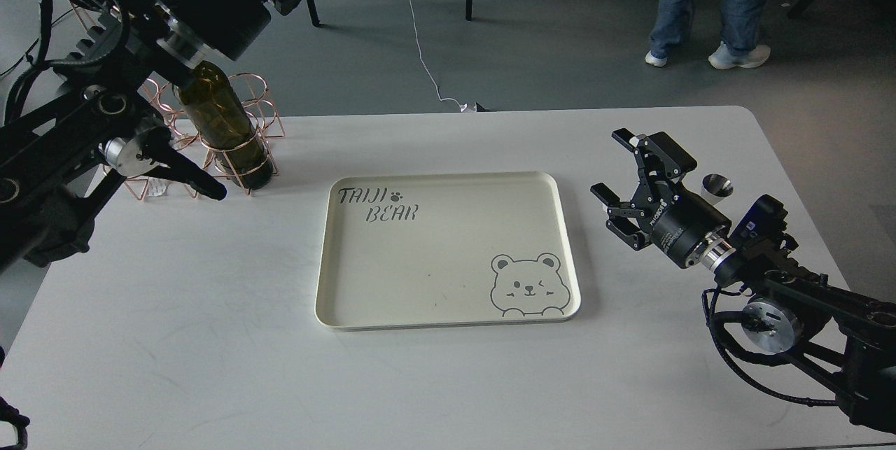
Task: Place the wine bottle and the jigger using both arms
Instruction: 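Release the bottle and withdraw the left gripper upward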
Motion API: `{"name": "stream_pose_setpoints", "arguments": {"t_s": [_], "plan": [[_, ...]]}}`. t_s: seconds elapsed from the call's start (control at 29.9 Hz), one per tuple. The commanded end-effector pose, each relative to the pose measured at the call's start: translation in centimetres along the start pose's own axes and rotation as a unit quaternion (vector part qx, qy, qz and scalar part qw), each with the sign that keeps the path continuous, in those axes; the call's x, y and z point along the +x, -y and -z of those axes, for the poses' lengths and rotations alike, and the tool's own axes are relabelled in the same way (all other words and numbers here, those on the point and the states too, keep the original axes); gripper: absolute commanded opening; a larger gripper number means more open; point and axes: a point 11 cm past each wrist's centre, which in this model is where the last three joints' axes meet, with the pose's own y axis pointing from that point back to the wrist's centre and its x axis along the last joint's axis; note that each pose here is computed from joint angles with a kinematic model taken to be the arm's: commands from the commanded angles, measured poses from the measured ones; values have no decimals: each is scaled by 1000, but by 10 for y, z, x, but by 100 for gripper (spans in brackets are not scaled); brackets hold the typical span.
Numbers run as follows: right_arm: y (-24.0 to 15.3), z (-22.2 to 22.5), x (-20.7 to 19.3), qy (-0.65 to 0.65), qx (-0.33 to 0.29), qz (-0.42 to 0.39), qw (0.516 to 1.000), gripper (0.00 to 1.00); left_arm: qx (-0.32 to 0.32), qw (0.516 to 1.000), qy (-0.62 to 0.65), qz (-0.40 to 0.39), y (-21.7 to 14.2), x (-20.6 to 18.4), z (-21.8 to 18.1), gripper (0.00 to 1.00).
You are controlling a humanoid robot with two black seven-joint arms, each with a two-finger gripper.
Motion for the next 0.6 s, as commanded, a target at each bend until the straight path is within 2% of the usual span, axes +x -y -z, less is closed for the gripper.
{"name": "stream_pose_setpoints", "arguments": {"t_s": [0.0, 0.13, 0.27, 0.57], "plan": [[0, -4, 9, -1, -4, -15, 1000, 99, 53, 992, -91, -71, -44, -9, 53, 98], [-5, -10, 14, 27, -8, -30, 999, 99, 99, 977, -143, -127, -88, -19, 95, 98], [-6, -10, 18, 65, -3, -46, 997, 99, 127, 966, -166, -152, -115, -32, 120, 98], [2, -3, 9, 80, 14, -39, 996, 99, 135, 959, -181, -173, -131, -36, 128, 98]]}}
